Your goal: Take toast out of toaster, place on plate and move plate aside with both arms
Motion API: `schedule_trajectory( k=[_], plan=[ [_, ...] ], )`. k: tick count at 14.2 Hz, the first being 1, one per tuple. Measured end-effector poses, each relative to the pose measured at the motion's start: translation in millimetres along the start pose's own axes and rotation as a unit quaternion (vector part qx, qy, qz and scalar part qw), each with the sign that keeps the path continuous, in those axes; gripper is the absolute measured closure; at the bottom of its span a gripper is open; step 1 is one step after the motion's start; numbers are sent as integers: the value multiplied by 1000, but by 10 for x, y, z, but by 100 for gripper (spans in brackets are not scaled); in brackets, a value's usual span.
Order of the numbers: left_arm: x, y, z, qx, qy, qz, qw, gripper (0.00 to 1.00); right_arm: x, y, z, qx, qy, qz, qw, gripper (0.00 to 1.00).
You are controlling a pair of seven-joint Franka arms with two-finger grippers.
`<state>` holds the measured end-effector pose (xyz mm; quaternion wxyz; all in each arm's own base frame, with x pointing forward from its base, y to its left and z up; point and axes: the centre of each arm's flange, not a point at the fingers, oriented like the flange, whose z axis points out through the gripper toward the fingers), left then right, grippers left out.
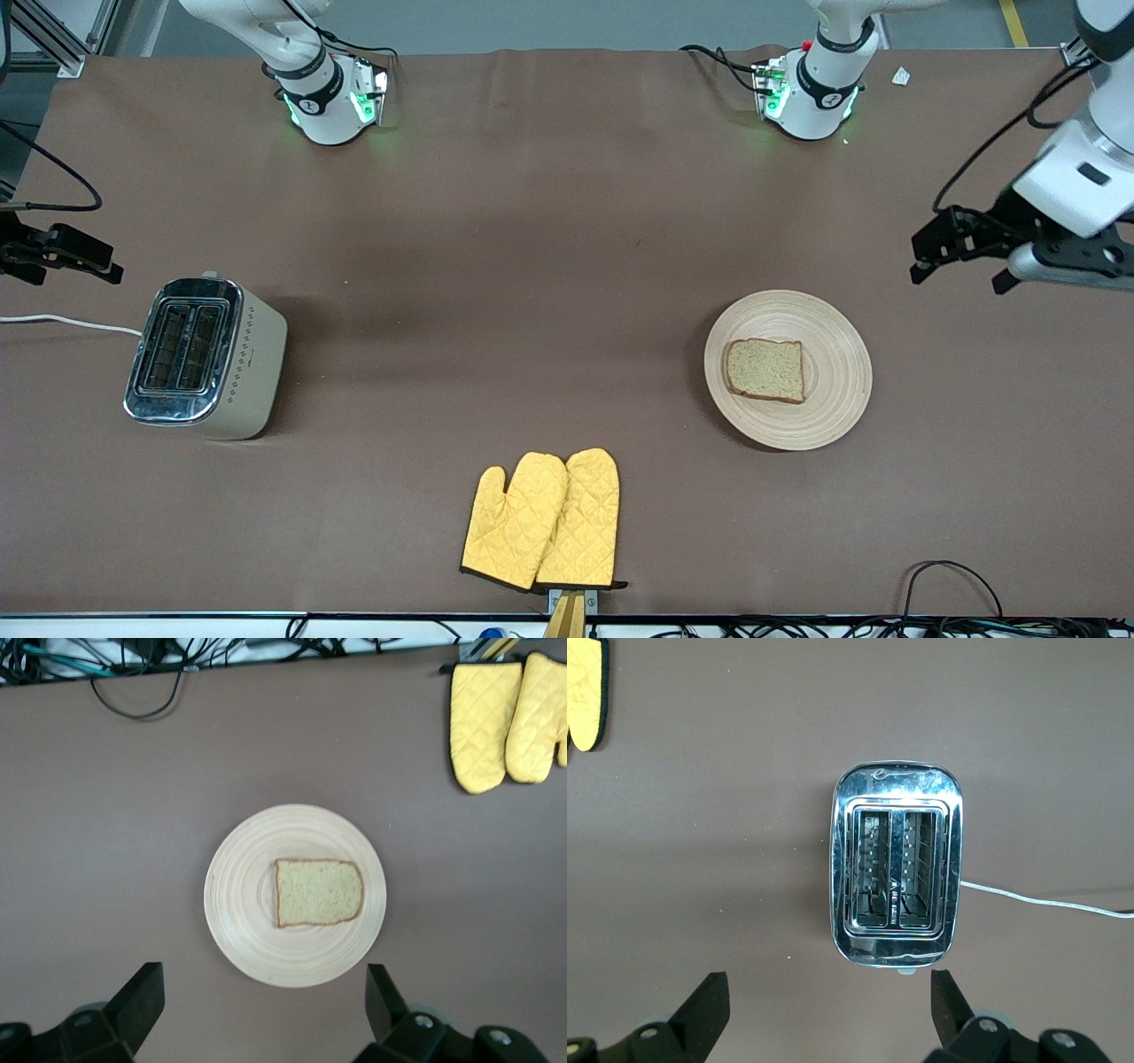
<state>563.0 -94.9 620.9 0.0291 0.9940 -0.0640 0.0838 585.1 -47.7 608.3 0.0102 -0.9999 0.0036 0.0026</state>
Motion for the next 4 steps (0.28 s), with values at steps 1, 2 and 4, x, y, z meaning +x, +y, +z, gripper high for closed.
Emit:
schedule_trajectory(
  k=[1, 2, 4],
  plan=[
    [-110, 15, 13, 3, -1, 1, 1000, 0, 0, 0, 0, 0, 0, 0, 1000, 0],
    [-175, 22, 14, 5, -2, 2, 1000, 0, 0, 0, 0, 0, 0, 0, 1000, 0],
    [-213, 26, 6, 6, -3, 6, 1000, 0, 0, 0, 0, 0, 0, 0, 1000, 0]
  ],
)
